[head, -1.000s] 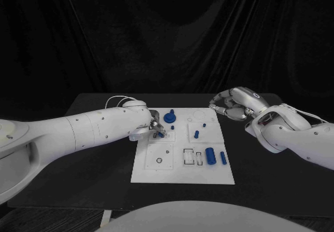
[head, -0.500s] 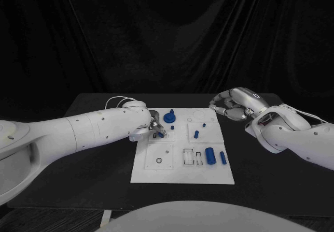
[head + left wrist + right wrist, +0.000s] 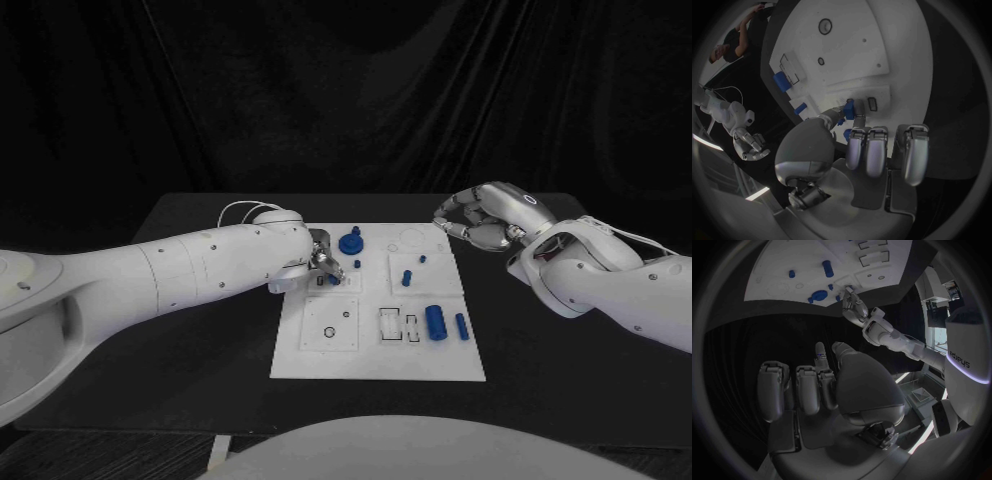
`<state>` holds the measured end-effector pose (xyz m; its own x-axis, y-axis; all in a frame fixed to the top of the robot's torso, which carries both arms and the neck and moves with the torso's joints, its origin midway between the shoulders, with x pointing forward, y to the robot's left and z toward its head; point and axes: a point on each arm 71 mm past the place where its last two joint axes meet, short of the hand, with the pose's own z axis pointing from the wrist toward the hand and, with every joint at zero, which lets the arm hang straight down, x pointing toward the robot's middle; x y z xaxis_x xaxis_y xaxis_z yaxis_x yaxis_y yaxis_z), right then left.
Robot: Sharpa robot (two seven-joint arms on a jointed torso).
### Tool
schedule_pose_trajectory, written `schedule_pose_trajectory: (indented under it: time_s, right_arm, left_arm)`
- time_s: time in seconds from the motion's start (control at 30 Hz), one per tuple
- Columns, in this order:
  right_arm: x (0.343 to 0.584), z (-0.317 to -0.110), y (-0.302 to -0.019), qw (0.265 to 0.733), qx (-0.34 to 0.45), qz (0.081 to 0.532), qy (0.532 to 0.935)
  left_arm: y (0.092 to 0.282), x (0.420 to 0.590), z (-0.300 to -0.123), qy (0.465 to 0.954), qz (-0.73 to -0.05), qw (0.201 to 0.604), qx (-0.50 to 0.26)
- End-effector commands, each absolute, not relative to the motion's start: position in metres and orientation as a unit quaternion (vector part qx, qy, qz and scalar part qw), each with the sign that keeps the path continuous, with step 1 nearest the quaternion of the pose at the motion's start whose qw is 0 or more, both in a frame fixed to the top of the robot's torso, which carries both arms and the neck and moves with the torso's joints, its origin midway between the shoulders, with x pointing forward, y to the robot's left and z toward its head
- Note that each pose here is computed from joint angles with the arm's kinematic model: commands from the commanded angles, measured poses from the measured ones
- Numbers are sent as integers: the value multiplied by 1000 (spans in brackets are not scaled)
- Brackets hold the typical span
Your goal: Assemble the parts on the task board
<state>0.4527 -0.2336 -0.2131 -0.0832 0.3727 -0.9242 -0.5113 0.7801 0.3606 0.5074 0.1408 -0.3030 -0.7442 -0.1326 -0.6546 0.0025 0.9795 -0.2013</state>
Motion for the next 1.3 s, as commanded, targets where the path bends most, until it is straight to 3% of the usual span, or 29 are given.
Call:
schedule_pose_trajectory:
  time_s: [0.03, 1.3]
  right_arm:
    - [453, -215, -235, 674, -48, 321, 664]
    - [453, -217, -235, 670, -47, 319, 668]
  left_arm:
    - [136, 505, -306, 929, -107, 352, -33]
    - [142, 505, -308, 930, -101, 351, -37]
